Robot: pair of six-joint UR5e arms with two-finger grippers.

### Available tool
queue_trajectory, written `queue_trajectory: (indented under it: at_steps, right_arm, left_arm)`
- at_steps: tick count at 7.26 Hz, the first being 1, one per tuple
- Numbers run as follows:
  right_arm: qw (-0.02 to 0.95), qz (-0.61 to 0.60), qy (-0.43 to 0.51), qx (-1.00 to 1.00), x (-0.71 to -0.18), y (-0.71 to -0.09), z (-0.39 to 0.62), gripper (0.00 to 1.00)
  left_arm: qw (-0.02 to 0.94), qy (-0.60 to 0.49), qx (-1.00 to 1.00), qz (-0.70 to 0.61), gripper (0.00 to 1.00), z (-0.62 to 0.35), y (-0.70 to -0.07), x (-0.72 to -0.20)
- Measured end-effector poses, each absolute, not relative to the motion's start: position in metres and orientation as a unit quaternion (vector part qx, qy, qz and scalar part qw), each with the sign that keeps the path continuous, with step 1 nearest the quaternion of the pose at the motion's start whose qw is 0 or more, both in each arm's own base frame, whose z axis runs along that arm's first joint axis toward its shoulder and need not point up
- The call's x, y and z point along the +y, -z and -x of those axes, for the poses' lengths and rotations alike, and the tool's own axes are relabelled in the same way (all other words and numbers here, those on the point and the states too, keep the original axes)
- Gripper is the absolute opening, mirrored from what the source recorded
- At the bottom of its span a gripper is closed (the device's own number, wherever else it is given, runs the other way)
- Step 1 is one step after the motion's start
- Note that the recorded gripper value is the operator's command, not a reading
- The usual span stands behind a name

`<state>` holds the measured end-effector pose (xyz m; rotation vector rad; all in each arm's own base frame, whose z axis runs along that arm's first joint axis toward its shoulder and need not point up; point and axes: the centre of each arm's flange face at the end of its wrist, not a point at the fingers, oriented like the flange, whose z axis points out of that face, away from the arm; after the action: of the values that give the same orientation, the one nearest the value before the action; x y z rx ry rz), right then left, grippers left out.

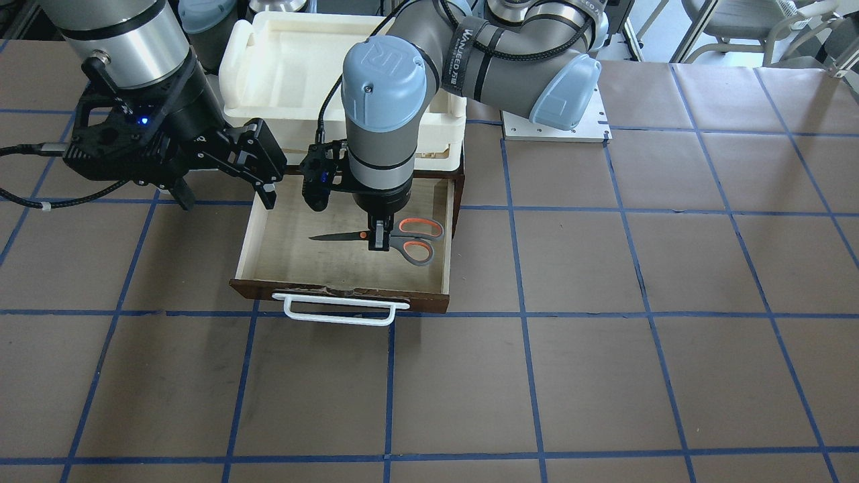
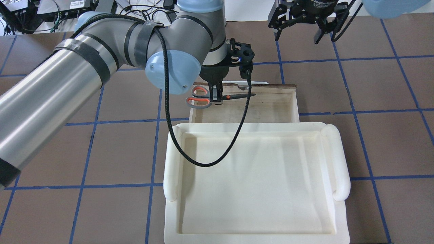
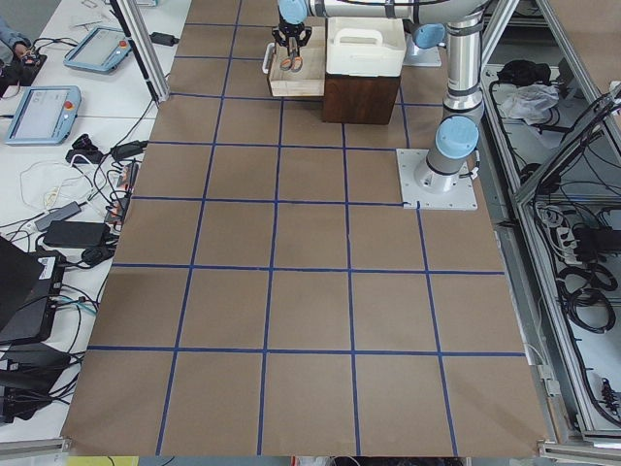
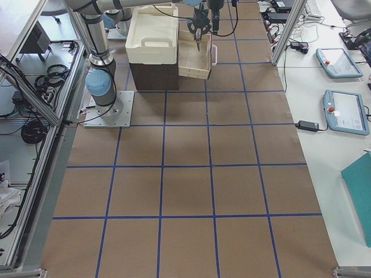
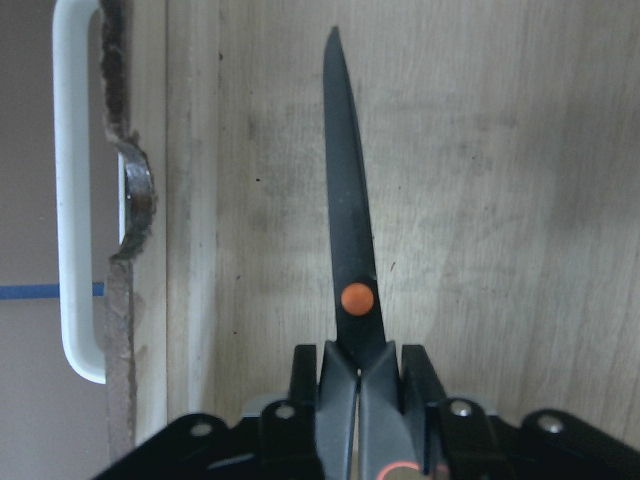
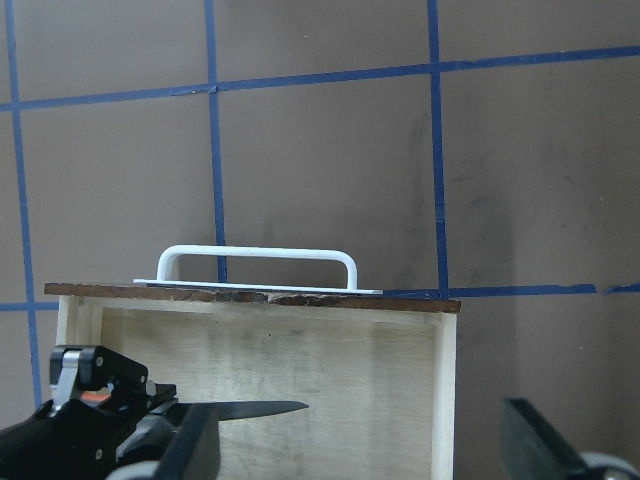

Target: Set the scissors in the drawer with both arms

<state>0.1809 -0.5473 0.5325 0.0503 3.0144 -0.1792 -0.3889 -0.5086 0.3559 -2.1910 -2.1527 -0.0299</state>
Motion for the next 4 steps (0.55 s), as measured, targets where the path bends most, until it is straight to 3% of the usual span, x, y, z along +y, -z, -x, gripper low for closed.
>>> queue_trajectory:
  at_steps: [4]
  right_arm:
    - [0.061,-0.030,0.061,0.996,-0.549,-0.537,-0.160,1.00]
  left_arm:
    - [0.041,0.033,-0.694,0.718,0.00,0.394,-0.330,-0.496]
